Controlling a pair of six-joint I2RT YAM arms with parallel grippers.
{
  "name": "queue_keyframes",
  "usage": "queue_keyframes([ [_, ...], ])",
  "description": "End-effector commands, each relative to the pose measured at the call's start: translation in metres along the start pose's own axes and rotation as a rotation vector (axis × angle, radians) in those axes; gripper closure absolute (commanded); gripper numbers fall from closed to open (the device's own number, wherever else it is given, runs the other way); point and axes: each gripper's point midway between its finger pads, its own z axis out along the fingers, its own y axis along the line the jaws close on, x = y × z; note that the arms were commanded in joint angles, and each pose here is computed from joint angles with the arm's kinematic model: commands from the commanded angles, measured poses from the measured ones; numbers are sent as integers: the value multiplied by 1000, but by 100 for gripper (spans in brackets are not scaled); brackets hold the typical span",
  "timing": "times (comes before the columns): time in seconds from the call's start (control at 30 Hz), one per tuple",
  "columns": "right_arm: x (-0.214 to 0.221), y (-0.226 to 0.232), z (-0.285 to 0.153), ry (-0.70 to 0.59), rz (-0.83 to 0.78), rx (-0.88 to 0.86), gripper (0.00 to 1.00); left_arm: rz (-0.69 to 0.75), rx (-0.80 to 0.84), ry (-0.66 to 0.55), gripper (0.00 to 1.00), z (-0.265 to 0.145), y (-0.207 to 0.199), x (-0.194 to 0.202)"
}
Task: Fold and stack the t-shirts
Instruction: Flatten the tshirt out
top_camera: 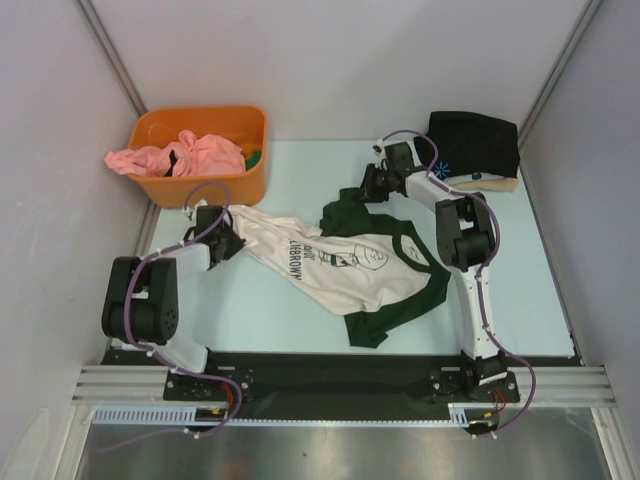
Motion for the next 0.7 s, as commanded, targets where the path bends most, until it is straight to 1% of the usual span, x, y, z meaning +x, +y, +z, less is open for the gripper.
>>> queue_keyframes([
  [0.0,12,7,12,25,14,-80,82,0,70,-14,100,3,-18,-5],
  [0.03,13,7,12,29,27,-88,91,0,72,-14,100,0,-19,-6],
  [0.07,11,9,8,18,26,-94,97,1,74,-14,100,-4,-20,-6],
  [0.1,16,5,5,23,37,-88,100,-1,70,-8,100,-10,-18,-4],
  [0.13,17,1,1,18,48,-76,100,-4,68,-5,100,-16,-17,-2],
  [0.17,15,-1,-5,4,49,-66,100,-9,89,-42,100,-34,-20,-9],
  [0.2,16,0,-21,-8,51,-52,100,-16,60,-33,100,-44,-12,-5],
  [0.27,10,-8,-42,-45,56,-12,100,-21,93,-87,100,-75,-12,-11],
  [0.37,21,-14,-76,-68,70,35,100,-29,85,-85,100,-102,1,1],
  [0.4,14,-6,-95,-105,57,39,100,-35,105,-103,100,-119,2,1],
  [0.43,32,-14,-99,-80,73,65,100,-36,111,-98,99,-125,4,5],
  [0.5,40,-16,-114,-87,65,95,100,-42,113,-77,100,-139,13,18],
  [0.53,54,-16,-125,-76,71,110,100,-44,124,-67,100,-144,14,22],
  [0.57,58,-17,-131,-76,68,122,100,-48,112,-47,100,-144,21,32],
  [0.6,64,-21,-136,-76,71,150,100,-63,136,-23,100,-153,22,42],
  [0.63,63,-16,-149,-97,64,153,100,-73,142,-6,99,-157,24,49],
  [0.67,84,-25,-152,-64,80,184,100,-79,148,29,95,-158,29,61],
])
